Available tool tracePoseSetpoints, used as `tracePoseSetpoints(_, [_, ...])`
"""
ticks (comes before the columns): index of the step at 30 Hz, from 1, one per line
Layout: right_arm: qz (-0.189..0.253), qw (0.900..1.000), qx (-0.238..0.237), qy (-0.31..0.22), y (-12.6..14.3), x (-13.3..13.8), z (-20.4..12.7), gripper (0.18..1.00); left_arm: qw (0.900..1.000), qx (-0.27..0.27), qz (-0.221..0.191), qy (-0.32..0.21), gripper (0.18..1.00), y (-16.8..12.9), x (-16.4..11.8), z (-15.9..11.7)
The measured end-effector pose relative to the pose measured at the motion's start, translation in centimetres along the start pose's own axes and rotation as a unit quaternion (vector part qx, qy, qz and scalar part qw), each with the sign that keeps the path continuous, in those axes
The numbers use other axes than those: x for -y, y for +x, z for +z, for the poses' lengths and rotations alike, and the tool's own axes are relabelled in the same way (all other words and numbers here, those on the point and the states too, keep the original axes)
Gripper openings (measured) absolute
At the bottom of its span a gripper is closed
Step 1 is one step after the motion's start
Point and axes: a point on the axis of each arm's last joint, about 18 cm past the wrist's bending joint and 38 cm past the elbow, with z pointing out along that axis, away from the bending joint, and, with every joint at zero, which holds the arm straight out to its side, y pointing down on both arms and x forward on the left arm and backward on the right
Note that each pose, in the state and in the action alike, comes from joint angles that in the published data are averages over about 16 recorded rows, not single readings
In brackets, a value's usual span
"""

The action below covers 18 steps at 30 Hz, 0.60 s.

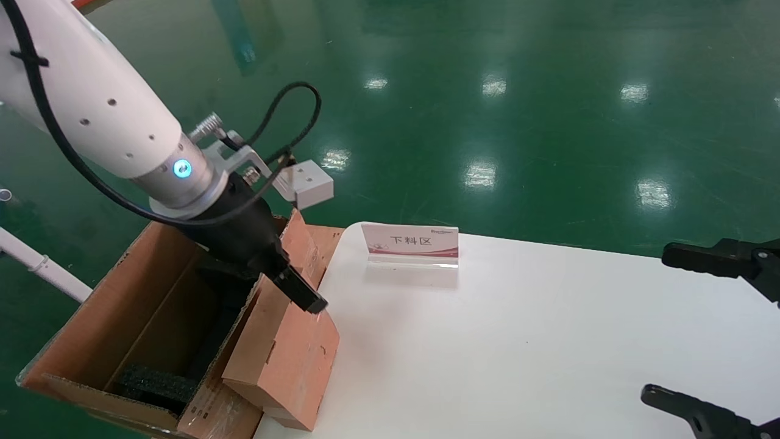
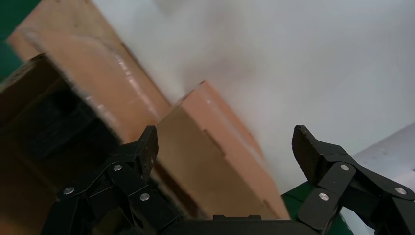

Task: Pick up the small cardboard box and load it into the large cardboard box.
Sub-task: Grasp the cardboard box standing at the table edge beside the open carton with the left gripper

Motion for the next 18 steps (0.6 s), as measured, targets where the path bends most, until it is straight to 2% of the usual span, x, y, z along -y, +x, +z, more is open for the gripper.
tracePoseSetpoints(8, [0.0, 1.0, 0.0, 0.0, 0.0, 0.0, 0.0, 1.001, 0.999, 0.017, -0.027, -0.032, 1.001, -0.2, -0.8, -0.2])
tracePoseSetpoints(18, [0.0, 1.0, 0.0, 0.0, 0.0, 0.0, 0.0, 1.001, 0.9961, 0.022, -0.05, -0.07, 1.001, -0.4, -2.2, 1.2])
